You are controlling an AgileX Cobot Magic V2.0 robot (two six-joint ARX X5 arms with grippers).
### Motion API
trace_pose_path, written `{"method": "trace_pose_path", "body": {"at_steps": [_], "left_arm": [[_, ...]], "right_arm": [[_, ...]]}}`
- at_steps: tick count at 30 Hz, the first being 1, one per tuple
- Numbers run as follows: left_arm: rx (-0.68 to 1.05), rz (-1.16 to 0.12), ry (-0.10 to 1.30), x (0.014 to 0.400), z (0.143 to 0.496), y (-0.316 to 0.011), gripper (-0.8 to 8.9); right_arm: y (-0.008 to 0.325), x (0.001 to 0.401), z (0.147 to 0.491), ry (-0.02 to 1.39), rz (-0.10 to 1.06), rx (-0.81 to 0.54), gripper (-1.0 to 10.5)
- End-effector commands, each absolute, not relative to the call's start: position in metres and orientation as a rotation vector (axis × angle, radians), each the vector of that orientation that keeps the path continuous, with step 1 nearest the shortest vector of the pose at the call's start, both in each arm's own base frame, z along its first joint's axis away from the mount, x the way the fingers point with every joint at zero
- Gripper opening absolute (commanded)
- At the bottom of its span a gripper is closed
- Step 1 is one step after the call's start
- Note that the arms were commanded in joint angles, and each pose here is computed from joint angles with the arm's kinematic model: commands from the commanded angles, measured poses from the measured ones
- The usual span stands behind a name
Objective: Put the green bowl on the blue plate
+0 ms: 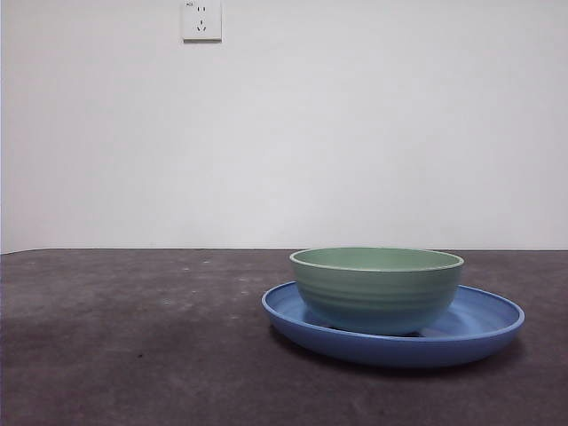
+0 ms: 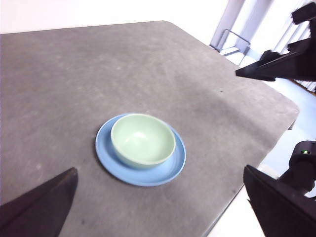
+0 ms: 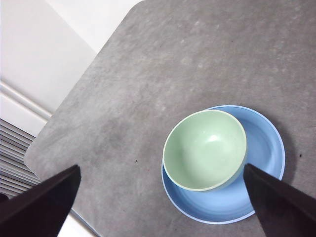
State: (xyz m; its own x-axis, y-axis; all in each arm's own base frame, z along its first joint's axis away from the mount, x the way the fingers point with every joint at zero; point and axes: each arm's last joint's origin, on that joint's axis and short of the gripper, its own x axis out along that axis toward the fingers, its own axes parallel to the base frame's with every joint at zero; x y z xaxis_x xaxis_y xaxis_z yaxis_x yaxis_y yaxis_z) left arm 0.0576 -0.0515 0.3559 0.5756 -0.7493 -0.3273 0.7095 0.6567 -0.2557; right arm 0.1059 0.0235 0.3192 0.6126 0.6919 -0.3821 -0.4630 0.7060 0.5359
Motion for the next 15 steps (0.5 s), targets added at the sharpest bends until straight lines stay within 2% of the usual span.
{"method": "trace_pose_path", "body": {"at_steps": [1,8,15], "left_arm": [[-0.082,-0.845,0.443,0.056,0.355,-0.051,6.26],[-0.073,-0.847,0.46,0.056,0.354,-0.05,6.26],[-0.03,-0.857,0.439,0.056,0.354,-0.05,6.26]], "right_arm": [[0.024,0.106,0.324,0.595,0.698,0.395,5.9],[0.024,0.106,0.319,0.655,0.671,0.43,5.9],[0.024,0.129,0.307,0.787,0.608,0.497,5.9]]}}
